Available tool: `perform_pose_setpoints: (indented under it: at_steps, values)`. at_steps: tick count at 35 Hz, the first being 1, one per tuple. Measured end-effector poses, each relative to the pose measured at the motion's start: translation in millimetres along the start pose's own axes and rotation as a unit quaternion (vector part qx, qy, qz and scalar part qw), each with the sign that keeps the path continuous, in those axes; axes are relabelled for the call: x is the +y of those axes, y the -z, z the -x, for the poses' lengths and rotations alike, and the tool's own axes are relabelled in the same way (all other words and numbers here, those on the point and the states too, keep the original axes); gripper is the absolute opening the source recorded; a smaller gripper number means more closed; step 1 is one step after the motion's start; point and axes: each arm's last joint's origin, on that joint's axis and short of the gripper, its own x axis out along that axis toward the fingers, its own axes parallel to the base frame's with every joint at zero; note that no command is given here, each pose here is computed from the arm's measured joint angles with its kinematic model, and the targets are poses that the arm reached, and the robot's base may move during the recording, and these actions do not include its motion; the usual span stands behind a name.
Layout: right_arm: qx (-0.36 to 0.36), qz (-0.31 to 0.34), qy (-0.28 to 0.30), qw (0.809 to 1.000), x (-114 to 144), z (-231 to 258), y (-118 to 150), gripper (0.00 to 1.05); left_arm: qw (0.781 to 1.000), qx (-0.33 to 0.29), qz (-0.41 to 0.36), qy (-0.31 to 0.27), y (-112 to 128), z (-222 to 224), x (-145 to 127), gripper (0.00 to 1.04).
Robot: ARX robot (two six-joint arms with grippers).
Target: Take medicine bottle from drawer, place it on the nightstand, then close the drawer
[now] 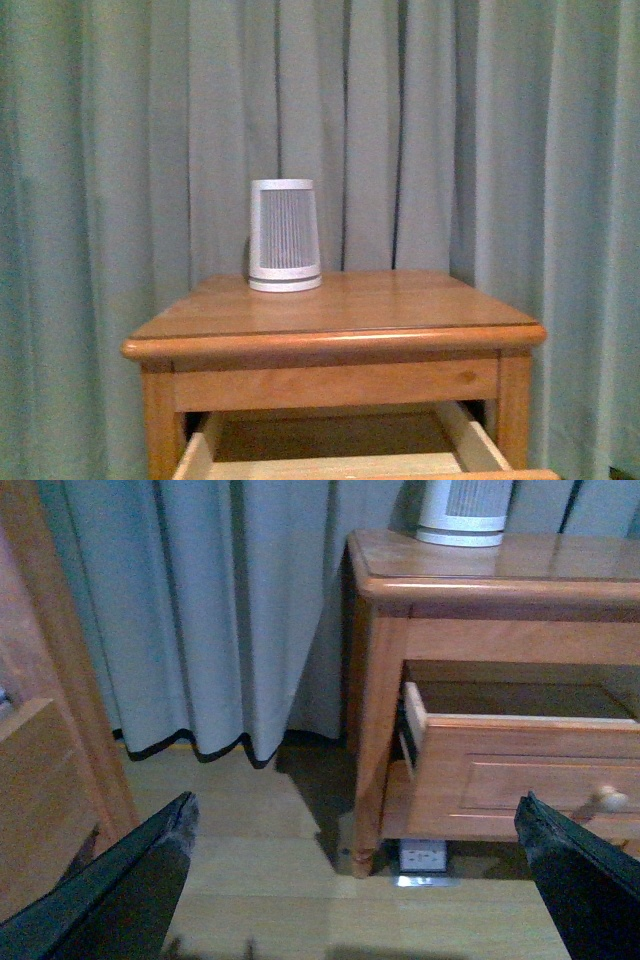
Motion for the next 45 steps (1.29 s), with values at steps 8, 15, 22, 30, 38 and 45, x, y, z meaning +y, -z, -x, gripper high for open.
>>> perform_pose_setpoints:
  at_steps: [8,15,22,30,38,45]
  values:
    - [0.0,0.0,-0.001,1.0,0,0,0,0.98,1.0,-0.002,0.0,-0.003,0,0,0,0.98]
    - [0.021,0.006,0.093,0.995,1,-3,3,0.98,1.0,-0.002,0.0,-0.001,0,0,0,0.98]
    - [0.053,0.005,0.164,0.985,-4,-25,-16,0.98,1.0,-0.002,0.0,-0.001,0,0,0,0.98]
    - [0.112,0.0,0.138,0.984,-3,-89,-52,0.98,1.0,-0.002,0.0,-0.001,0,0,0,0.98]
    - [0.243,-0.003,0.104,0.964,3,-169,-41,0.98,1.0,-0.002,0.0,-0.001,0,0,0,0.98]
    - [0.262,0.008,0.091,0.961,13,-221,-35,0.98,1.0,-0.002,0.0,-0.001,0,0,0,0.98]
